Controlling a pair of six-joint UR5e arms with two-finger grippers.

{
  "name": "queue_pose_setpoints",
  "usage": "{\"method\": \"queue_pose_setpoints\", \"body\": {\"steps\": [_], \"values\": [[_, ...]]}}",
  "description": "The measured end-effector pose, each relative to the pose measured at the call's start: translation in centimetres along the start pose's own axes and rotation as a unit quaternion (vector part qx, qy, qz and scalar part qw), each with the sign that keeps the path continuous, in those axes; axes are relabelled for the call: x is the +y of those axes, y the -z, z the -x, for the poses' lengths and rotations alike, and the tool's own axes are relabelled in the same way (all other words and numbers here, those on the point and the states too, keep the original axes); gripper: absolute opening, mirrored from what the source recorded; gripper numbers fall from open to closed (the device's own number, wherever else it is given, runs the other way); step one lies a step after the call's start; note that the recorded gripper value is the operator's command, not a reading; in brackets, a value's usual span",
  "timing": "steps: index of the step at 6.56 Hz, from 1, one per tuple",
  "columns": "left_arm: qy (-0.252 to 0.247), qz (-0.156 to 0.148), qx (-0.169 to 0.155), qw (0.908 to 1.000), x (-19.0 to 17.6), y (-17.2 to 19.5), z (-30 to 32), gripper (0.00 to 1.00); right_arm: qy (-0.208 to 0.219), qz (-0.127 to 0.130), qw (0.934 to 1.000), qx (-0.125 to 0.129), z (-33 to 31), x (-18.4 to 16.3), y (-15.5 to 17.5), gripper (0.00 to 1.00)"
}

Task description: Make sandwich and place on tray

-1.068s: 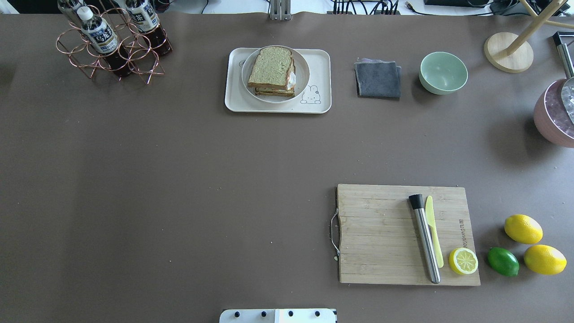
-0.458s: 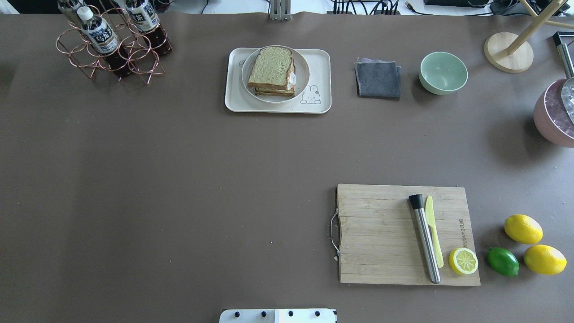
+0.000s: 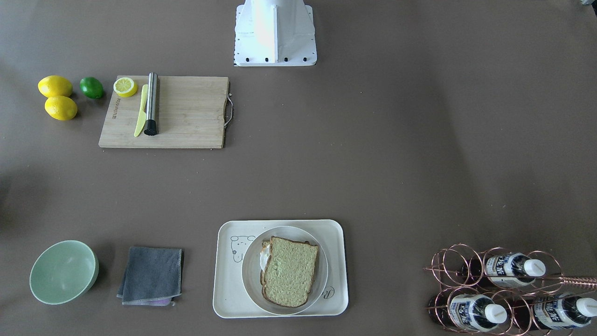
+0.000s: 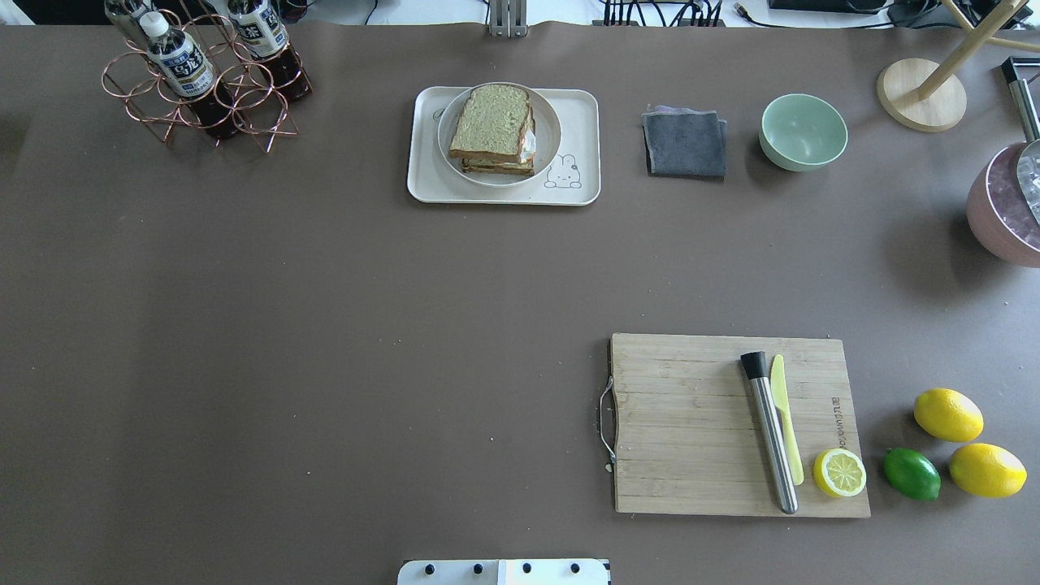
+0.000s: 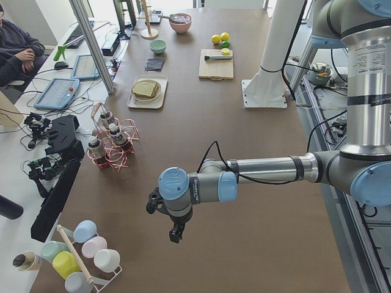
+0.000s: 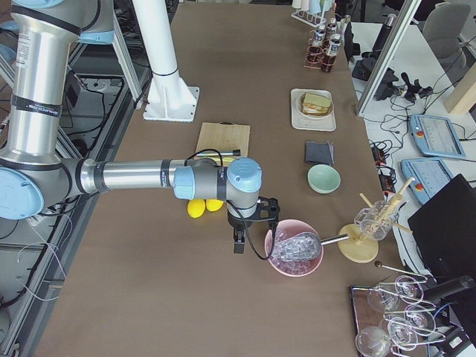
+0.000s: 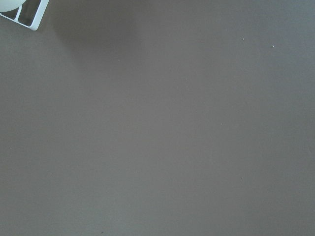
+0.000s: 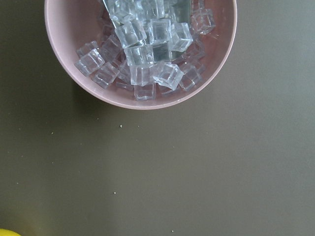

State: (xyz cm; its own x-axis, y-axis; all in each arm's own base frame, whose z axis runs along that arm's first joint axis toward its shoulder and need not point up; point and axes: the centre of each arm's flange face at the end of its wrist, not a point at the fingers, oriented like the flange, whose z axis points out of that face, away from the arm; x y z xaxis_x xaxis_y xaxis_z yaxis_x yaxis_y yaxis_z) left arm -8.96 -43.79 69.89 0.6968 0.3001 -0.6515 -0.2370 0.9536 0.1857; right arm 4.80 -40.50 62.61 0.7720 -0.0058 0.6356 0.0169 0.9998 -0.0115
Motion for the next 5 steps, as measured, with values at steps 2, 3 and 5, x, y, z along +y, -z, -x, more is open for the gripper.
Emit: {"method": "queue_pose_setpoints", "body": {"steps": [2, 3, 5], "values": [[-0.004, 0.004, 0.001, 1.0000, -0.17, -0.43, -0.25, 0.98, 0.000, 0.001, 1.0000, 0.000, -0.08, 0.05, -0.10, 1.00], [-0.005, 0.006, 0.002, 1.0000, -0.22, -0.57, -0.33, 0.98, -0.001, 0.001, 1.0000, 0.000, -0.11, 0.08, -0.13, 1.00], [-0.005, 0.007, 0.002, 1.0000, -0.22, -0.67, -0.34, 0.98, -0.002, 0.002, 1.0000, 0.000, -0.18, 0.20, -0.20, 1.00]]}}
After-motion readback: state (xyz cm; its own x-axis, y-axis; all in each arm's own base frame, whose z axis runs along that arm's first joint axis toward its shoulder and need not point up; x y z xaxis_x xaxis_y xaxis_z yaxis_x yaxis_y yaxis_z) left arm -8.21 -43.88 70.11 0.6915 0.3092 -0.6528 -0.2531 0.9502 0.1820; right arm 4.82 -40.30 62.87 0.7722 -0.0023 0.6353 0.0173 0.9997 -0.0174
